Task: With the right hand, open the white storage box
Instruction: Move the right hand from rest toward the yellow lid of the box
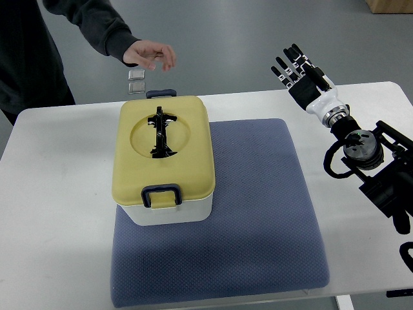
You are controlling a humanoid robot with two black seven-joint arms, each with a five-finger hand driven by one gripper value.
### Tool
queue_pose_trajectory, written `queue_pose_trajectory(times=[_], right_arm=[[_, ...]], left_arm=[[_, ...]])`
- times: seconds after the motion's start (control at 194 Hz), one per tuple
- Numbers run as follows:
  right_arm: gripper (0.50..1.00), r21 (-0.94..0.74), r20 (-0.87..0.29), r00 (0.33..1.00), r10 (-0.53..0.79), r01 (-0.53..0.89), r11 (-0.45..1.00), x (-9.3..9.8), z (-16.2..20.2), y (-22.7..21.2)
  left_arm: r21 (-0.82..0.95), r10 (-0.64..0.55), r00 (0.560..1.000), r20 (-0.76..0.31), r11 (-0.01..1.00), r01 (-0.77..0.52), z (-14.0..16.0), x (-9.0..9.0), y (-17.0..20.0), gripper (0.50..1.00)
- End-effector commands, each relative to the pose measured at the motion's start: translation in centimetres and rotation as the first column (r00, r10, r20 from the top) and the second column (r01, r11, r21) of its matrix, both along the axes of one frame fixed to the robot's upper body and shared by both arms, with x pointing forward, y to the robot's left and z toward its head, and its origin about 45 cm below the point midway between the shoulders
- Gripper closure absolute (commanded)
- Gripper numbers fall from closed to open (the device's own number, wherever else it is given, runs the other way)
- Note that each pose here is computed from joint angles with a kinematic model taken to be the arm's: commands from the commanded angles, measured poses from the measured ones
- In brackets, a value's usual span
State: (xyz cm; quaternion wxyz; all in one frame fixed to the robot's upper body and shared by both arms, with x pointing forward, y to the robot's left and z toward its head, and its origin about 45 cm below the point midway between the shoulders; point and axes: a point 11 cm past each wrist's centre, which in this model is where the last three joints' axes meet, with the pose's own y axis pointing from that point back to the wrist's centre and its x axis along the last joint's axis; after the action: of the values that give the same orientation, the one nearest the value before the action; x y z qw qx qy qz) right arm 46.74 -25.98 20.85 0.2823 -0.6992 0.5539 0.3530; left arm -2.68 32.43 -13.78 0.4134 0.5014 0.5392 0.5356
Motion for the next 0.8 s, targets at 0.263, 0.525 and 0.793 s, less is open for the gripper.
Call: queue_pose_trajectory(times=[0.263, 0.525, 0.793], right_arm=[[0.568, -0.003, 0.011, 1.000, 0.005, -0.005, 1.000, 0.2, 0.4, 0.0], [0.568, -0.361, 0.179, 0.964, 0.195, -0.120, 0.925, 1.9, 6.0, 1.5], [0.570, -0.927, 0.224, 0.694, 0.684, -0.065, 0.370, 2.2, 16.5, 7.6]], left_arm=[[0.013, 0.007, 1.000, 0.001, 1.000, -0.007, 0.0, 0.1, 0.2, 0.500], [0.003, 0.002, 1.000, 0.001, 1.000, -0.002, 0.0, 0.1, 0.0, 0.500], [-0.012, 0.000, 1.000, 0.004, 1.000, 0.000, 0.0, 0.2, -0.3, 0.500]])
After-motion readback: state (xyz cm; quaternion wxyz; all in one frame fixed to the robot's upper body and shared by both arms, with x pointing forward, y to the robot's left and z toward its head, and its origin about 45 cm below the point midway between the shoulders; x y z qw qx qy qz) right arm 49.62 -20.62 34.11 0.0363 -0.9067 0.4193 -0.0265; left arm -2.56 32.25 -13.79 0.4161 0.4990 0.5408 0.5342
